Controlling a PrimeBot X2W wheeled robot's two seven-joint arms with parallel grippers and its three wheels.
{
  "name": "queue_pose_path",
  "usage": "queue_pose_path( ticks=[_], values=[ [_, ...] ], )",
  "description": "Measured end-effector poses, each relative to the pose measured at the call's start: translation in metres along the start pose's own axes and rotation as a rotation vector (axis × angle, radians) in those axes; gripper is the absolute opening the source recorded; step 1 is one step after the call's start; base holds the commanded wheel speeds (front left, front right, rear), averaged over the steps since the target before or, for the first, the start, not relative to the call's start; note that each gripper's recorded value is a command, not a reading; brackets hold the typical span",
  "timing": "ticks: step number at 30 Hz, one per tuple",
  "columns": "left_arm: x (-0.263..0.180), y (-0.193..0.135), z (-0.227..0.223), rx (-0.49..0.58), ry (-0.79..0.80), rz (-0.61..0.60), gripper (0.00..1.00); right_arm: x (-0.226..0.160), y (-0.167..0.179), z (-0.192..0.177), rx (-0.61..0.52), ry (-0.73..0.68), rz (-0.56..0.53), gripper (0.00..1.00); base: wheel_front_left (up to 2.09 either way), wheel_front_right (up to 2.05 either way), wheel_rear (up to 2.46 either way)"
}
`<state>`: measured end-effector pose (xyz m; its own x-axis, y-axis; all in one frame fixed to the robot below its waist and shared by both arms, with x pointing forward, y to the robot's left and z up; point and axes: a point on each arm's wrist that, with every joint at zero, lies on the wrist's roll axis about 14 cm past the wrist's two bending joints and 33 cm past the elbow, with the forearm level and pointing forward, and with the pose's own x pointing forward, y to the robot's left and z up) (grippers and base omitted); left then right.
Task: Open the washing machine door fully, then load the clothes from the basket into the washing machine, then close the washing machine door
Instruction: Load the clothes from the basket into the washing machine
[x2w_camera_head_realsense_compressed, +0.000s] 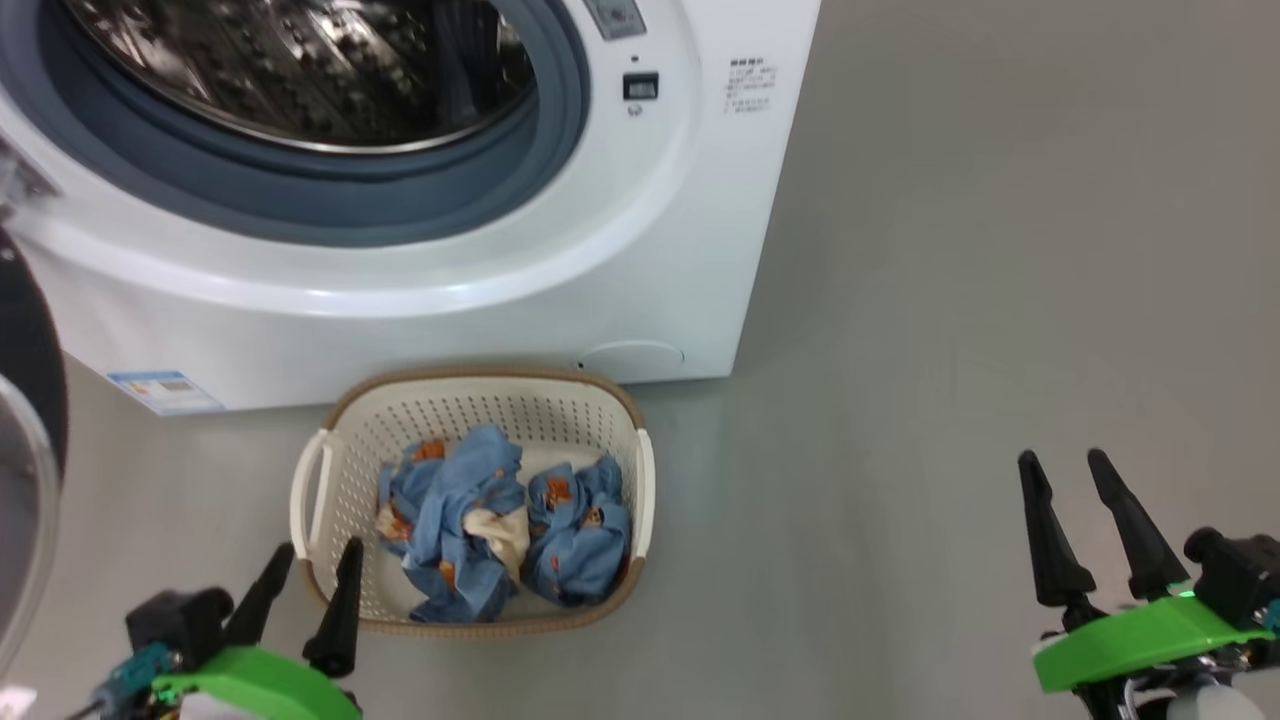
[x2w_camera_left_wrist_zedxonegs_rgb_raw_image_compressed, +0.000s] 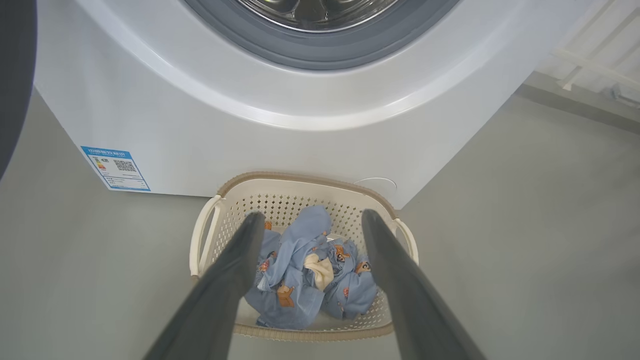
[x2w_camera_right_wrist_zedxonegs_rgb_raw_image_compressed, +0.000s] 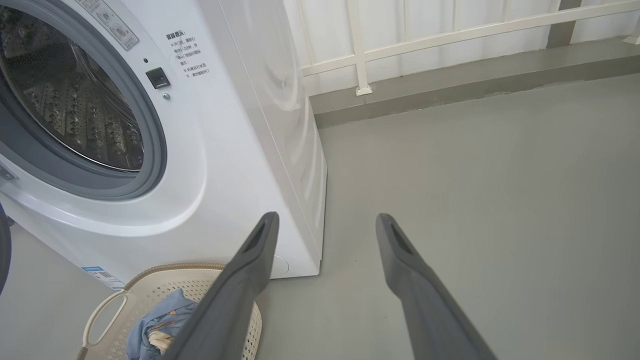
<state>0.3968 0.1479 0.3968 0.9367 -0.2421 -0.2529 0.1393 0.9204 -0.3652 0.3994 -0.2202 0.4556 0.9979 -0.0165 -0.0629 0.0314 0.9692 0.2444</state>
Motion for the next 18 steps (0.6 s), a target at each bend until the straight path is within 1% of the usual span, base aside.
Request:
queue_pose_path(
  ticks=[8, 18],
  values=[
    [0.043, 0.003, -0.028, 0.021, 0.122, -0.028, 1.00, 0.024, 0.002, -0.015, 0.006, 0.023, -0.008, 1.00, 0.00, 0.00, 0.00],
    [0.091, 0.015, -0.073, 0.076, 0.291, -0.068, 1.00, 0.051, 0.001, -0.044, 0.009, 0.070, -0.018, 1.00, 0.00, 0.00, 0.00]
  ],
)
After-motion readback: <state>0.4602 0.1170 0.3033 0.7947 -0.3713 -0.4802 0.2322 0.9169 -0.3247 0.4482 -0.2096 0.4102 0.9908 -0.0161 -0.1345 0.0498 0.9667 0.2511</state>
